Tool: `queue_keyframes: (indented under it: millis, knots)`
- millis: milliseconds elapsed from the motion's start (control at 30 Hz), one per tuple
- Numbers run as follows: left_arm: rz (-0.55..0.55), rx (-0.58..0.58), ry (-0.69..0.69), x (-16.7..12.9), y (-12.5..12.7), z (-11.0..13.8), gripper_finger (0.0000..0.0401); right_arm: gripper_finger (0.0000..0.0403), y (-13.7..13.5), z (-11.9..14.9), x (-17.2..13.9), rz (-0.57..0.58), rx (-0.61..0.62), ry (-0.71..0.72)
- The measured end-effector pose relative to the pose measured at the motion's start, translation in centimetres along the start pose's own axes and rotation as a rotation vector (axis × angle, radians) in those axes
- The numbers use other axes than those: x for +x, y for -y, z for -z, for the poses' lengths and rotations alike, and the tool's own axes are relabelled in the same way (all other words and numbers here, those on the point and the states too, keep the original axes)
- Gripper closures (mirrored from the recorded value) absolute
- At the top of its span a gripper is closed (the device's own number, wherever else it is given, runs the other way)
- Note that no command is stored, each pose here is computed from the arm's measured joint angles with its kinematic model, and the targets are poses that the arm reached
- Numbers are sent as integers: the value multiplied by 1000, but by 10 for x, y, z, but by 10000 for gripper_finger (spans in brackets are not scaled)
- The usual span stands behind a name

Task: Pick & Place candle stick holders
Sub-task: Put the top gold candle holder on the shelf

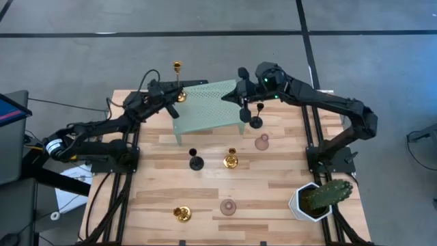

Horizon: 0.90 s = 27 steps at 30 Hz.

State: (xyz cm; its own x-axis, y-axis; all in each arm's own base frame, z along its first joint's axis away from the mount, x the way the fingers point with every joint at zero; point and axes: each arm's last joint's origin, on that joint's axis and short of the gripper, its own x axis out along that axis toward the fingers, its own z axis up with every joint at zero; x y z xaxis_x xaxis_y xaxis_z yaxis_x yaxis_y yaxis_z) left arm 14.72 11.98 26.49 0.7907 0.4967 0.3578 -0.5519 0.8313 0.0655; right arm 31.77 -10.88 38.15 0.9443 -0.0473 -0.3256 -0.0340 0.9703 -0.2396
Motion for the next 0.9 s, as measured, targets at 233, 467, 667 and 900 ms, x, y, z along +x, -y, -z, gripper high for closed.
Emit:
queue_keyframes:
  millis: [233, 467, 667, 900]
  knots:
    - [-37, 20, 42, -13, -5, 18, 385, 403, -14, 22, -4, 20, 13, 81]
    - [-36, 21, 35, -7, -6, 34, 385, 403, -32, 42, -8, 92, 30, 90]
    - [-49, 17, 24, -3, -7, 46, 385, 403, -44, 44, -12, 118, 18, 109]
    - [-93, 16, -9, 0, -9, 60, 385, 403, -51, 41, -10, 101, 10, 121]
